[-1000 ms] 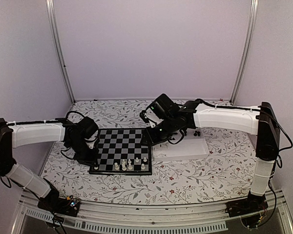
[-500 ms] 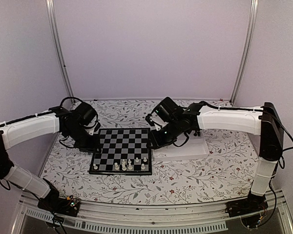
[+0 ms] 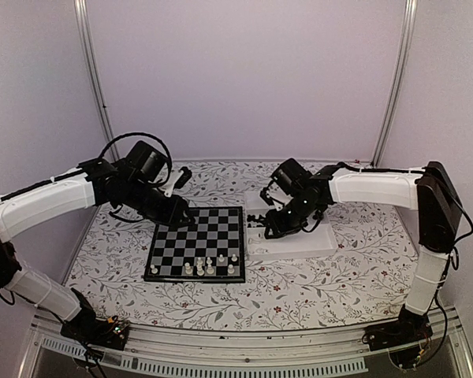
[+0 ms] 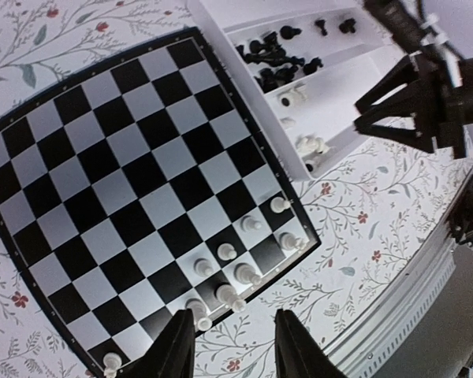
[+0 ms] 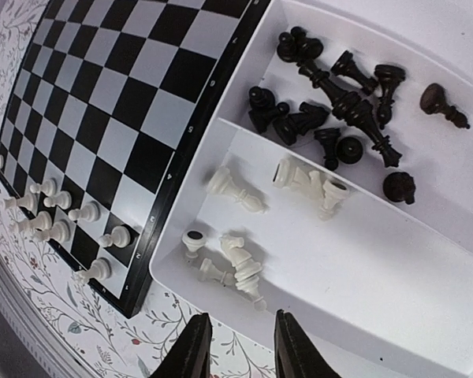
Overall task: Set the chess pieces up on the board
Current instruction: Adjust the chess piece in the storage box.
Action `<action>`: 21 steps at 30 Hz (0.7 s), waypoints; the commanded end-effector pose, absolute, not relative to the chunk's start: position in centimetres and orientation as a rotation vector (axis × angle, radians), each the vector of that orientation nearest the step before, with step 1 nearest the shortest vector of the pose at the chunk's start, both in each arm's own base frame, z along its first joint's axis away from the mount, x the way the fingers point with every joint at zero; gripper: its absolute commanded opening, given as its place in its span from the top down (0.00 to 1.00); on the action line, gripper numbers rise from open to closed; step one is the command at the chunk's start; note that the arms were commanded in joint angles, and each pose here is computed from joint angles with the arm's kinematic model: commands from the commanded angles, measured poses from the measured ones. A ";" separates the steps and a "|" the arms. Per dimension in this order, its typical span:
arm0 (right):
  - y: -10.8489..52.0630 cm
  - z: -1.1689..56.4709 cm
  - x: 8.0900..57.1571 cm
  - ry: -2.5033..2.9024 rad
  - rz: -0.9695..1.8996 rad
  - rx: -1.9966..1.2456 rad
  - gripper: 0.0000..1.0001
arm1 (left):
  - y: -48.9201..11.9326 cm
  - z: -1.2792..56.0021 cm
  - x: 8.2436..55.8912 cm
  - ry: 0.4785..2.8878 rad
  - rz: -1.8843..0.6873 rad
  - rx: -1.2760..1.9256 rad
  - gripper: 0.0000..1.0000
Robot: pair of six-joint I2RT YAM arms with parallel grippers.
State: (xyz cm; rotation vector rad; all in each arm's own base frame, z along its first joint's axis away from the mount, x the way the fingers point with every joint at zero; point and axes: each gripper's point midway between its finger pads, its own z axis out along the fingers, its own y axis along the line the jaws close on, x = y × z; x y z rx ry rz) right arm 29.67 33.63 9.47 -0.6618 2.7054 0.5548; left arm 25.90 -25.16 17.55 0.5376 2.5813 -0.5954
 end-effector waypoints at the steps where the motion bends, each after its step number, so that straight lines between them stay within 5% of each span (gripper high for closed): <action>1: 34.5 6.6 28.8 2.754 0.556 -0.813 0.70 | -29.1 21.2 26.0 2.401 -0.805 0.644 0.62; 11: 34.3 3.1 27.9 2.853 0.518 -0.879 0.62 | -30.1 20.8 25.9 2.407 -0.821 0.669 0.62; 21: 32.3 1.7 31.2 2.857 0.204 -0.812 0.66 | -29.9 20.3 25.6 2.422 -0.812 0.655 0.62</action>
